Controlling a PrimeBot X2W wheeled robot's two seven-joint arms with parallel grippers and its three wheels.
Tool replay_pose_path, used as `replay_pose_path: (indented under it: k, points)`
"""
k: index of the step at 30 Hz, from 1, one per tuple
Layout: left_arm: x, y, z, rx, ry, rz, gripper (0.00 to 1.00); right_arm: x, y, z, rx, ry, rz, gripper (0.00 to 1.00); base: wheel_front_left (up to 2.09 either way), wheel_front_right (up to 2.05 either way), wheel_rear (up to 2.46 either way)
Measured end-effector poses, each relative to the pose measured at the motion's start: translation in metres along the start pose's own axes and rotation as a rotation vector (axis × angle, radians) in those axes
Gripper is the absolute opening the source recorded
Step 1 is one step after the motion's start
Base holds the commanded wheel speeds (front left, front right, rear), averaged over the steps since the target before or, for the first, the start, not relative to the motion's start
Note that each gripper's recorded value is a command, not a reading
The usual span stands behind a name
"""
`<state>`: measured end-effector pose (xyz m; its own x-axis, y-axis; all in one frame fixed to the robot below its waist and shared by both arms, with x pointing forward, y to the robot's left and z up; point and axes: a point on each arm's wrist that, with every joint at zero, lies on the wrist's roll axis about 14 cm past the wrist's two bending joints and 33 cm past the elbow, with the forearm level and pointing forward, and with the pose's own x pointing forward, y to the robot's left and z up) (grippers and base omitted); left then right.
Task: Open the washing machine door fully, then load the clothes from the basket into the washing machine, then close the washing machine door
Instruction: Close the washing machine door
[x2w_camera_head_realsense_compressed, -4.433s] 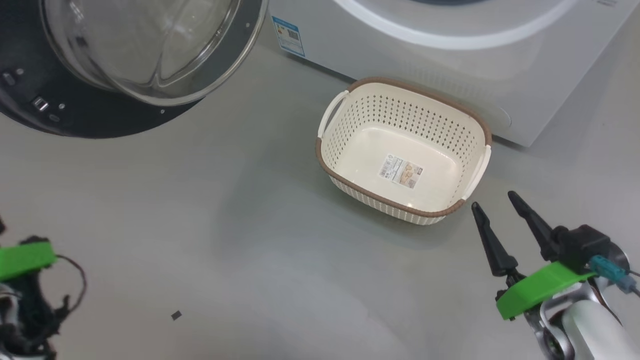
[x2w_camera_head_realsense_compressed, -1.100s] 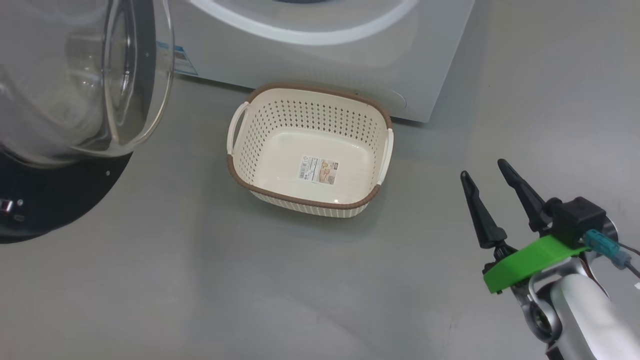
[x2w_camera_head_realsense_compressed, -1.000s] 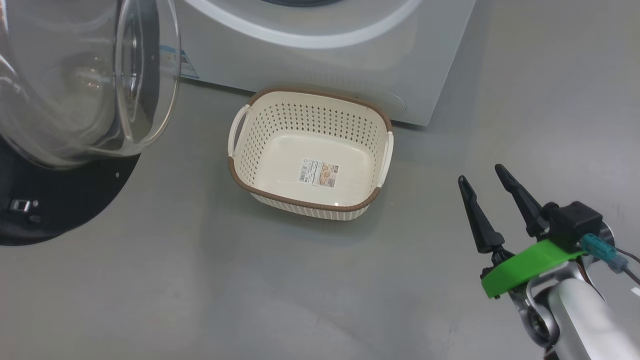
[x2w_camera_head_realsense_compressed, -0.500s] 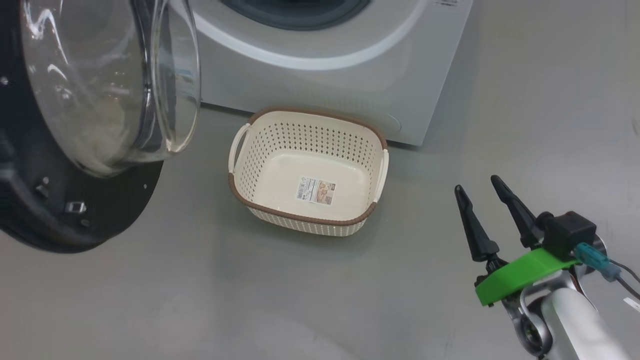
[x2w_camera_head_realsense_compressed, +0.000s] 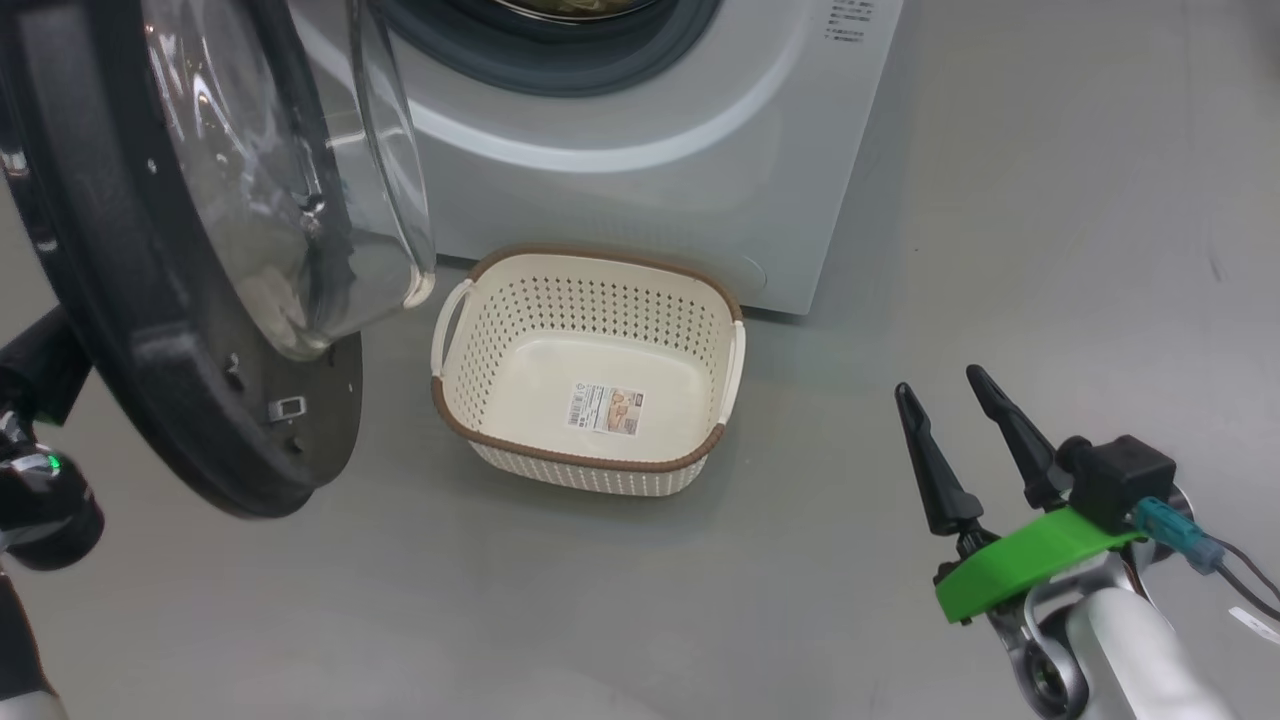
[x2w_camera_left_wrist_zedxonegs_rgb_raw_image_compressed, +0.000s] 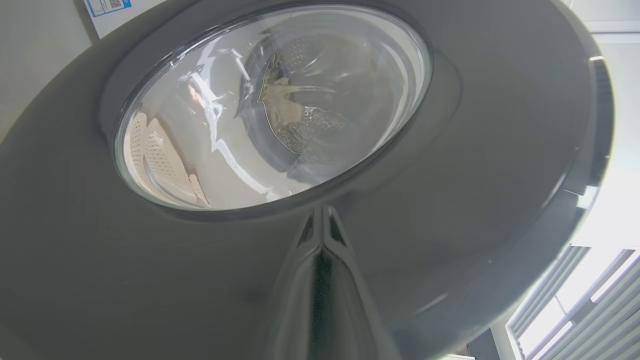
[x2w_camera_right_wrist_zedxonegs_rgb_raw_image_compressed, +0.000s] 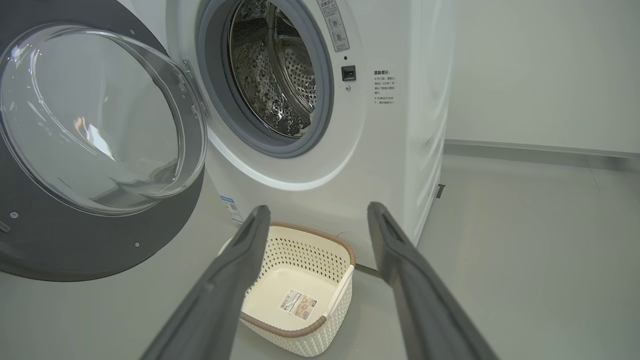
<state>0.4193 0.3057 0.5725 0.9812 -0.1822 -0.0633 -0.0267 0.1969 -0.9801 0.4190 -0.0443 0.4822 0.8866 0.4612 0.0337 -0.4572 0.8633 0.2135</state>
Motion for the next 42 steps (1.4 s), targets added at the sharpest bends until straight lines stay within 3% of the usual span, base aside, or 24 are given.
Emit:
replay_pose_path:
  k: [42]
  points:
    - [0.104,-0.004,-0.181,-0.246,0.252,-0.135,0.0,-0.104,-0.083,0.031,-0.024,-0.076,-0.381,1.0,0.0,0.0,0.0]
